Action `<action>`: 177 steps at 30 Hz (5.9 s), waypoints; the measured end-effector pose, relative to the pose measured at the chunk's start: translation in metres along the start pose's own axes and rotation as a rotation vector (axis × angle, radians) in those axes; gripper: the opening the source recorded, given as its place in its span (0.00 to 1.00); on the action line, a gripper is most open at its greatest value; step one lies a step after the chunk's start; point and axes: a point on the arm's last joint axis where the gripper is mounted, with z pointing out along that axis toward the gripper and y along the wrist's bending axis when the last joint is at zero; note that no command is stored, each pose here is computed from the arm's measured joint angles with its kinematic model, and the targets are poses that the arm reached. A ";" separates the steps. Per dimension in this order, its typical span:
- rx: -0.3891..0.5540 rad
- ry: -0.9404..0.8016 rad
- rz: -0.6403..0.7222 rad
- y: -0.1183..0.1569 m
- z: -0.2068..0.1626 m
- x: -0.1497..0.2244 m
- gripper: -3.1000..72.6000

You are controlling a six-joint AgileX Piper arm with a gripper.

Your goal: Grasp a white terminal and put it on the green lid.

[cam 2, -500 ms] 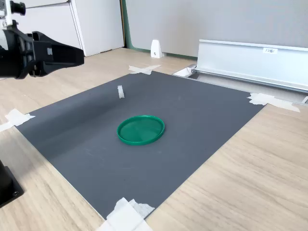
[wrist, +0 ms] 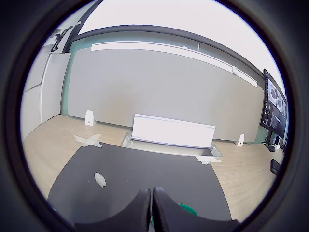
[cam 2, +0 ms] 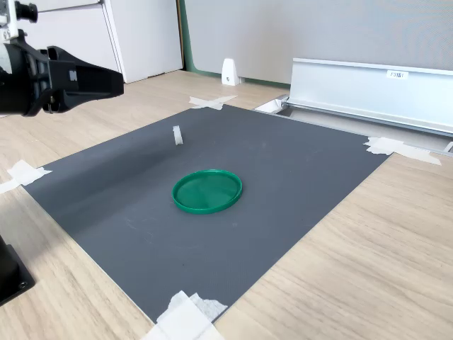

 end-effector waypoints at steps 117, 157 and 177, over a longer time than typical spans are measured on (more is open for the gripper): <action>-0.351 1.135 -0.086 0.076 0.258 -0.044 0.93; -0.310 1.240 -0.121 0.091 0.275 -0.015 0.53; -0.336 1.190 -0.199 0.018 0.239 -0.048 0.17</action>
